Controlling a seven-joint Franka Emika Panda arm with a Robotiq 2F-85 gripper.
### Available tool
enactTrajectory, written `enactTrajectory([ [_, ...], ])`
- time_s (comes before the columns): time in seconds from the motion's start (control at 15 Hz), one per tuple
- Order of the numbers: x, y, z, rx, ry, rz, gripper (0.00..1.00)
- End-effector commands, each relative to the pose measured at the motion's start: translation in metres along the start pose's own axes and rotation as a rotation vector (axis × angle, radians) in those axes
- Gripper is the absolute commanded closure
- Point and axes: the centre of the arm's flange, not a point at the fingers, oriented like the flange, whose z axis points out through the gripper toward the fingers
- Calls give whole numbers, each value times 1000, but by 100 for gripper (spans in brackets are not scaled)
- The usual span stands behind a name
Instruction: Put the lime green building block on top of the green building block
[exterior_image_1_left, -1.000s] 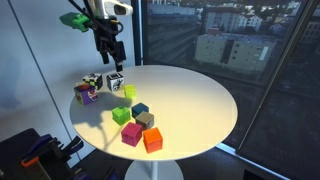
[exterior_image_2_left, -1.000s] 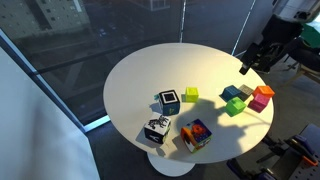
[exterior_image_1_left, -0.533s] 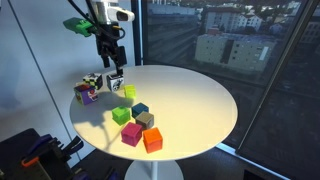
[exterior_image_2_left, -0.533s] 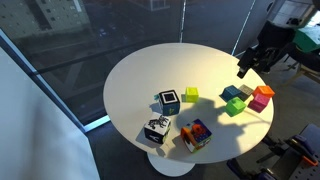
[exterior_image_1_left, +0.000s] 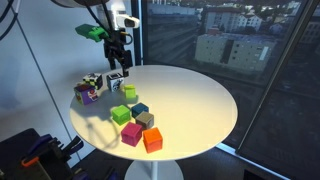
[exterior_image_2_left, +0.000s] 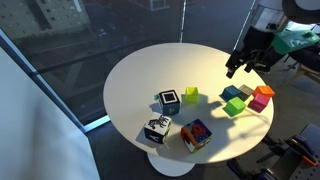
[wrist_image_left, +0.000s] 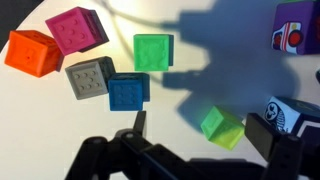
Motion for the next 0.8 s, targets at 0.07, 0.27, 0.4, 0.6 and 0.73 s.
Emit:
enactTrajectory([
  [0.07,35,-21,16,-15,-2,35,0],
  [0.27,46,-36,34,-34,-17,55,0],
  [0.4,52,-44,48,-54,-26,68,0],
  [0.6,62,-54,65,-75,-33,99,0],
  [0.73,69,-60,74,-73,-36,128,0],
])
